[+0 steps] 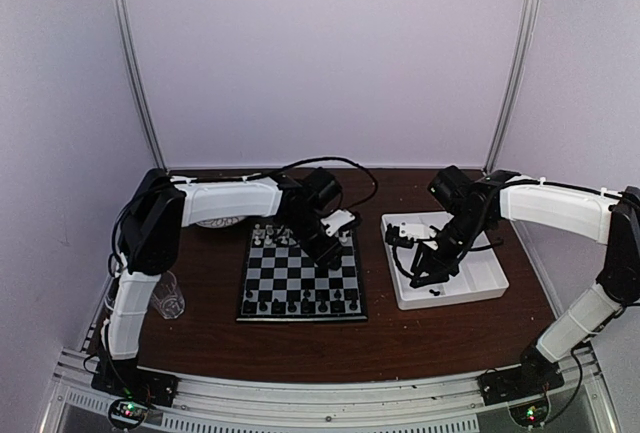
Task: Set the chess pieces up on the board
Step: Pick up the pawn from the storage box.
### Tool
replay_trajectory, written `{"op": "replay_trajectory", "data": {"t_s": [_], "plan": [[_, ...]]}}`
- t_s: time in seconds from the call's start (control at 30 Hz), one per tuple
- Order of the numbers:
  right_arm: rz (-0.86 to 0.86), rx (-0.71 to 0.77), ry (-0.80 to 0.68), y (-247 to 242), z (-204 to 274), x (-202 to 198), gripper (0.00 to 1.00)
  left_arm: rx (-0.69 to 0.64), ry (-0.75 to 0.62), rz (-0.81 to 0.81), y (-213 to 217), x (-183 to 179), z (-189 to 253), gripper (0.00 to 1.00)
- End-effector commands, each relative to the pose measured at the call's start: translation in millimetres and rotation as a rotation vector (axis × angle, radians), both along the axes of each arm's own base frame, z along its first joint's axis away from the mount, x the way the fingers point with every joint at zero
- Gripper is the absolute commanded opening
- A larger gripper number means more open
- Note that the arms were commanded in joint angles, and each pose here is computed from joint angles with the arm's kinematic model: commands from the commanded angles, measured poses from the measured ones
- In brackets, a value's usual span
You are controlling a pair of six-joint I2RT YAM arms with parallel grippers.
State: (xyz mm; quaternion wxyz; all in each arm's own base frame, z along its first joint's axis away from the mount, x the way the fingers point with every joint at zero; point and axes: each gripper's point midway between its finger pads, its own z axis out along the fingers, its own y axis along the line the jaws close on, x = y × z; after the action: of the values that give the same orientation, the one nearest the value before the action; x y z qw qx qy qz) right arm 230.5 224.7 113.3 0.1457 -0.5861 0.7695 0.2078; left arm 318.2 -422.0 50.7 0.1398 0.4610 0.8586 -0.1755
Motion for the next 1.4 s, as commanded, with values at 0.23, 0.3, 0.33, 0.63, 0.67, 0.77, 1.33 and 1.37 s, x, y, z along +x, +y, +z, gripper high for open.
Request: {"op": "replay_trajectory", "data": {"t_s": [0.23, 0.3, 0.33, 0.63, 0.67, 0.77, 1.33, 1.37], "plan": [[-0.002, -0.005, 0.01, -2.6, -2.0, -0.8, 0.45, 0.002, -0.029, -0.003, -13.9, 9.0, -18.5, 0.3], [-0.002, -0.006, 0.011, -2.7, -2.2, -0.7, 0.45, 0.008, -0.033, 0.005, -12.7, 10.2, -20.6, 0.29], [-0.003, -0.007, 0.011, -2.8, -2.4, -0.8, 0.45, 0.011, -0.032, 0.006, -12.1, 9.9, -21.6, 0.27], [-0.01, -0.005, 0.004, -2.2, -1.5, 1.4, 0.45, 0.012, -0.031, 0.014, -9.4, 8.4, -18.7, 0.13], [-0.01, -0.005, 0.004, -2.3, -1.6, 1.3, 0.45, 0.014, -0.03, 0.015, -8.6, 7.9, -19.0, 0.13], [-0.015, -0.003, 0.0, -1.6, -0.6, 3.0, 0.44, 0.016, -0.032, 0.025, -6.7, 7.6, -18.4, 0.11], [-0.095, 0.21, 0.022, 48.2, 79.2, 42.9, 0.44, -0.427, -0.077, 0.078, -7.9, -12.6, 119.3, 0.12], [-0.102, 0.218, 0.052, 52.7, 79.6, 45.0, 0.44, -0.462, -0.08, 0.078, -8.5, -15.1, 125.7, 0.12]]}}
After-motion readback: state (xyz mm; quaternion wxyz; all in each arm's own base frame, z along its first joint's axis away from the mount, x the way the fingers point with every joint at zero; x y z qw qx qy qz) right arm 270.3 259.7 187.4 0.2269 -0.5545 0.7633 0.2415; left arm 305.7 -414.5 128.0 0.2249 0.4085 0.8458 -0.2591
